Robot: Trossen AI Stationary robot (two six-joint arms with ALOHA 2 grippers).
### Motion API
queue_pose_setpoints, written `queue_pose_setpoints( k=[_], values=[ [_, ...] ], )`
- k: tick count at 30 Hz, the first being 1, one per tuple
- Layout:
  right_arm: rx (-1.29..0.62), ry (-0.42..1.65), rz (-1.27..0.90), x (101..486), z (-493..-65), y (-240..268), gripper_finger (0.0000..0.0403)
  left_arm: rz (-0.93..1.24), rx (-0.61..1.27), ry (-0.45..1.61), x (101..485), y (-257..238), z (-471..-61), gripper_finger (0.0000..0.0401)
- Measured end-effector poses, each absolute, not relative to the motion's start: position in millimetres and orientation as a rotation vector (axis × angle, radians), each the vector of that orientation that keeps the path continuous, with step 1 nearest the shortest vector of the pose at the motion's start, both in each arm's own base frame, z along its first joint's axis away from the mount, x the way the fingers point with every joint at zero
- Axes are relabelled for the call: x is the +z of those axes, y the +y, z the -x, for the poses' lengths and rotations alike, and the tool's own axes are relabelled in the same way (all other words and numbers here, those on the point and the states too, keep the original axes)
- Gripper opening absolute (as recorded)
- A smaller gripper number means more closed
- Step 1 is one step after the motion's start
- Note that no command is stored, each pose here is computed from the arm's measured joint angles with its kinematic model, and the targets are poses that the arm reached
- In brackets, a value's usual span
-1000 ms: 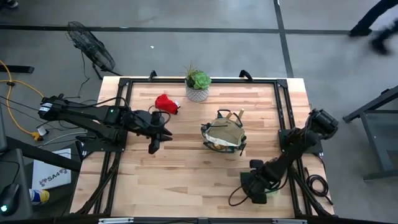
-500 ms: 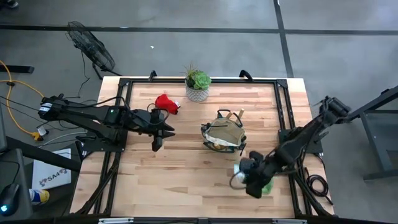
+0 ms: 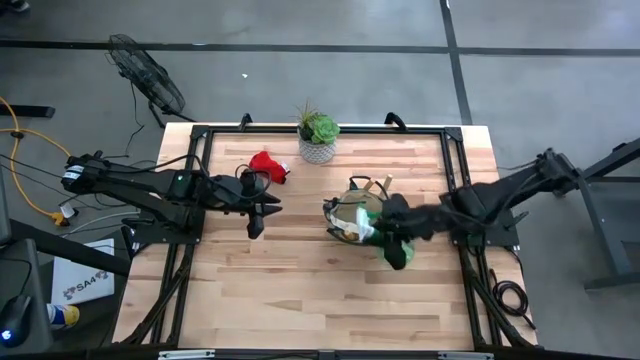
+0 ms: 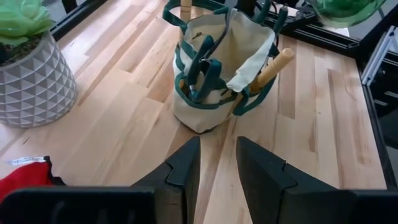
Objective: Pick & Place Garden tools in Gardening bag
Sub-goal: Put the green spray bottle into the gardening bag
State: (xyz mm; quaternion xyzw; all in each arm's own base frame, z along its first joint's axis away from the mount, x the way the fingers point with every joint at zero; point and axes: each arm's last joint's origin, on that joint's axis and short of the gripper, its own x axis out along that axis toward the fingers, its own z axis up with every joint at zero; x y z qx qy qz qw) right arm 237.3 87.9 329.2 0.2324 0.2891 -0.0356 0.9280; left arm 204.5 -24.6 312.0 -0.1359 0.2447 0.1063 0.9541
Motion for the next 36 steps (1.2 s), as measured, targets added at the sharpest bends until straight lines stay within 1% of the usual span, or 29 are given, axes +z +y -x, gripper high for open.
queue_pose_setpoints(
  k=[3, 6, 11, 14, 20, 24, 29, 36],
  values=[
    [-0.034, 0.639, -0.578, 328.1, -243.4, 71.6, 0.0127, 0.279, 0.217, 0.496, 312.1, -24.6, -204.5, 0.0101],
    [-0.018, 0.638, -0.657, 332.2, -247.5, 59.9, 0.0127, 0.290, 0.221, 0.495, 312.0, -24.6, -204.5, 0.0101],
    [0.000, 0.612, -0.706, 358.1, -248.3, 43.4, 0.0127, 0.295, 0.223, 0.495, 312.0, -24.6, -204.5, 0.0101],
    [-0.017, 0.633, -0.723, 372.1, -244.4, 33.8, 0.0127, 0.295, 0.223, 0.495, 312.0, -24.5, -204.5, 0.0101],
    [-0.077, 0.788, -0.755, 395.9, -236.3, 21.2, 0.0127, 0.295, 0.223, 0.495, 312.0, -24.6, -204.5, 0.0101],
    [-0.119, 0.891, -0.758, 408.8, -240.3, 16.6, 0.0127, 0.294, 0.223, 0.497, 311.9, -24.6, -204.4, 0.0101],
    [-0.136, 1.041, -0.750, 406.0, -258.6, 11.4, 0.0127, 0.293, 0.223, 0.499, 311.7, -24.5, -204.3, 0.0101],
    [-0.098, 1.236, -0.802, 375.2, -295.3, 10.7, 0.0127, 0.293, 0.224, 0.504, 311.2, -24.5, -204.0, 0.0101]
  ],
)
